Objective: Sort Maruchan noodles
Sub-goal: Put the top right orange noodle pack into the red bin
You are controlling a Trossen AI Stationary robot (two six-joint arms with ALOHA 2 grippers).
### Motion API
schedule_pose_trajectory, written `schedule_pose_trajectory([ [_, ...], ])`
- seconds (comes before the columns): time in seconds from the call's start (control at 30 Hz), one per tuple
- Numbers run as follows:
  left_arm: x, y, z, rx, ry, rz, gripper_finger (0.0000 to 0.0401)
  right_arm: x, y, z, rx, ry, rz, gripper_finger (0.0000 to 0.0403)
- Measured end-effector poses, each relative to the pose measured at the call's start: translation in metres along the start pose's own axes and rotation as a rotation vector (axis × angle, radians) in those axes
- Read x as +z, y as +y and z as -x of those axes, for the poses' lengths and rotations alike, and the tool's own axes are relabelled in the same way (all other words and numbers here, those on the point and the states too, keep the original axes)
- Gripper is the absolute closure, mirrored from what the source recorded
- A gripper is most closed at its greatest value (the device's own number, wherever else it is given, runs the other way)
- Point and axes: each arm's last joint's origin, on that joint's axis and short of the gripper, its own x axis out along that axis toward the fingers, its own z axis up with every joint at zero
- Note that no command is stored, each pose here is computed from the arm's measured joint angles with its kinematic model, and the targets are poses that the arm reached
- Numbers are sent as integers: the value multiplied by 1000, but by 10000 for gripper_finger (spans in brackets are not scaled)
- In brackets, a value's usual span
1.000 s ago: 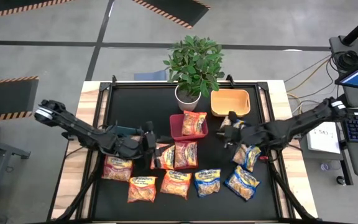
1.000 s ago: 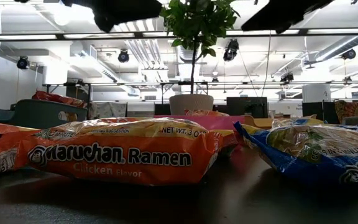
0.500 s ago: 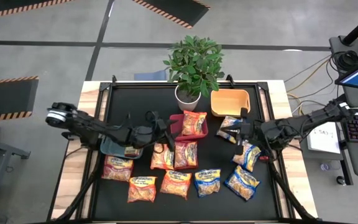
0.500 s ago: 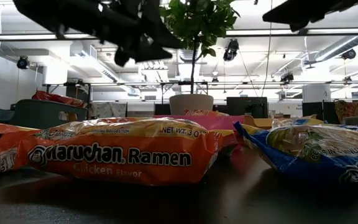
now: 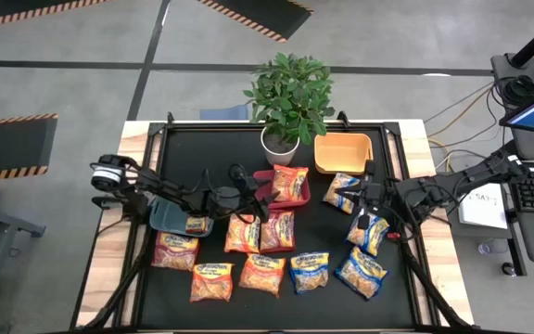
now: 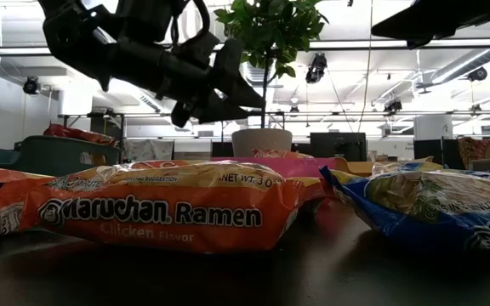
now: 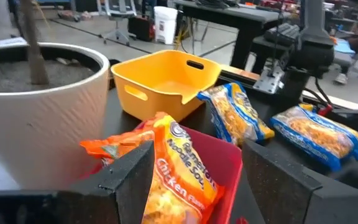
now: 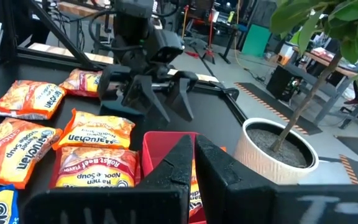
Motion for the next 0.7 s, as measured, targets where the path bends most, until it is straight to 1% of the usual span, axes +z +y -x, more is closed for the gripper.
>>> schedule_pose_trajectory([
  [0.17,1,2,-7,2,0,14,177,1,-1,1,-1,-7,-5,394],
  [0.3,3,2,-20,-16,1,16,184,1,-1,1,-4,-8,-4,394],
  [0.4,2,3,-29,-5,7,9,188,1,-1,1,-4,-8,2,394],
  [0.47,0,6,-34,10,9,12,189,1,-1,1,-4,-9,2,394],
  [0.6,-5,11,-36,83,10,30,190,1,-1,1,-4,-7,5,394],
  [0.7,-8,15,-37,116,32,42,187,0,-1,1,-3,-3,9,394],
])
